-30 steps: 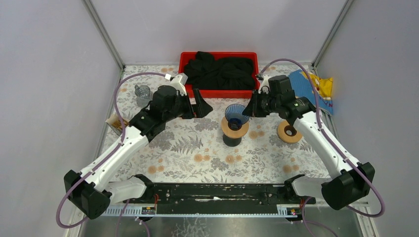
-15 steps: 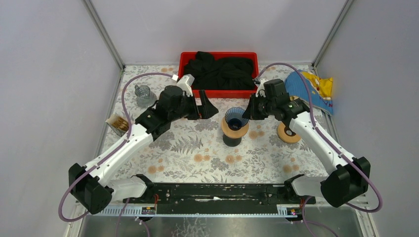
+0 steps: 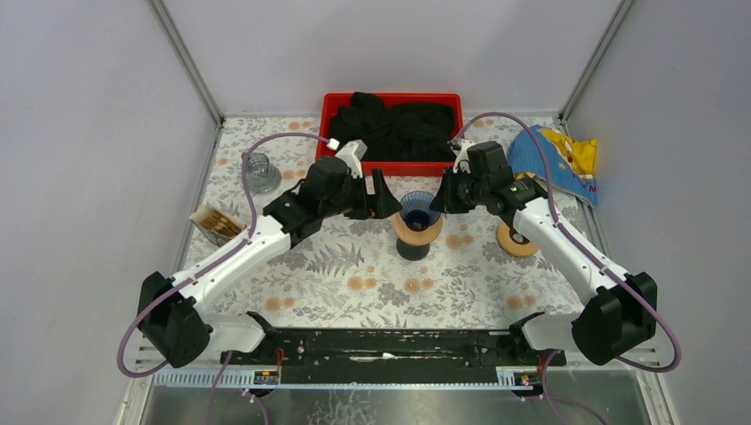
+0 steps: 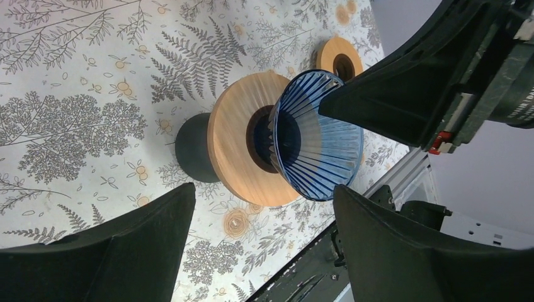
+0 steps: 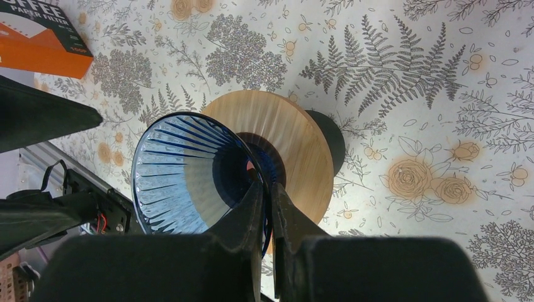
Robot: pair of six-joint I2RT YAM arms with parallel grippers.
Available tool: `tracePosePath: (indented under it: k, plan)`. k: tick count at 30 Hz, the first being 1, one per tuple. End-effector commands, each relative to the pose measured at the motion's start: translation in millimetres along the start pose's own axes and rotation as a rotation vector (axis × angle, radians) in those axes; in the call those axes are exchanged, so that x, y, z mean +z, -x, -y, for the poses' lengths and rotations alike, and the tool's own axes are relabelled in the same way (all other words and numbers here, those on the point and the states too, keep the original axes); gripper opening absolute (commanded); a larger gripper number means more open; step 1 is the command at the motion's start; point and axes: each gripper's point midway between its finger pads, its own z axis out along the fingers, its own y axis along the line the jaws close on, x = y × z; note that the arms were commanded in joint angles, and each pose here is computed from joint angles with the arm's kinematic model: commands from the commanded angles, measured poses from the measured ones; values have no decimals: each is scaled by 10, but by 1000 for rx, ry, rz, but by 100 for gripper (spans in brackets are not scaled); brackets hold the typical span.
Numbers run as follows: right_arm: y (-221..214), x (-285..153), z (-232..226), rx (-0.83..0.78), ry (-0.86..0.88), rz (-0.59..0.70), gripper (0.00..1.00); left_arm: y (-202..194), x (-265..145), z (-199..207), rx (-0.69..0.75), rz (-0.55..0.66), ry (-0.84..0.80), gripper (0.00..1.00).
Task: Place the coffee filter in the dripper
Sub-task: Place the coffee dripper in the dripper holder.
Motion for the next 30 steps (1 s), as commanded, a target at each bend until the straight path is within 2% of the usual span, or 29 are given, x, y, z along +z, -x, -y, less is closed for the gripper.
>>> tracePosePath:
  k: [1,12,30]
  plan:
    - [30,57,-42,-31,9,12,0,157,70,226,37,39,-69,84]
    - [-15,71,-15,-54,-19,-17,1,104,288,314,71,1,-72,61]
    - [-60,80,-20,-63,-40,-80,0,43,488,21,98,-45,67,19]
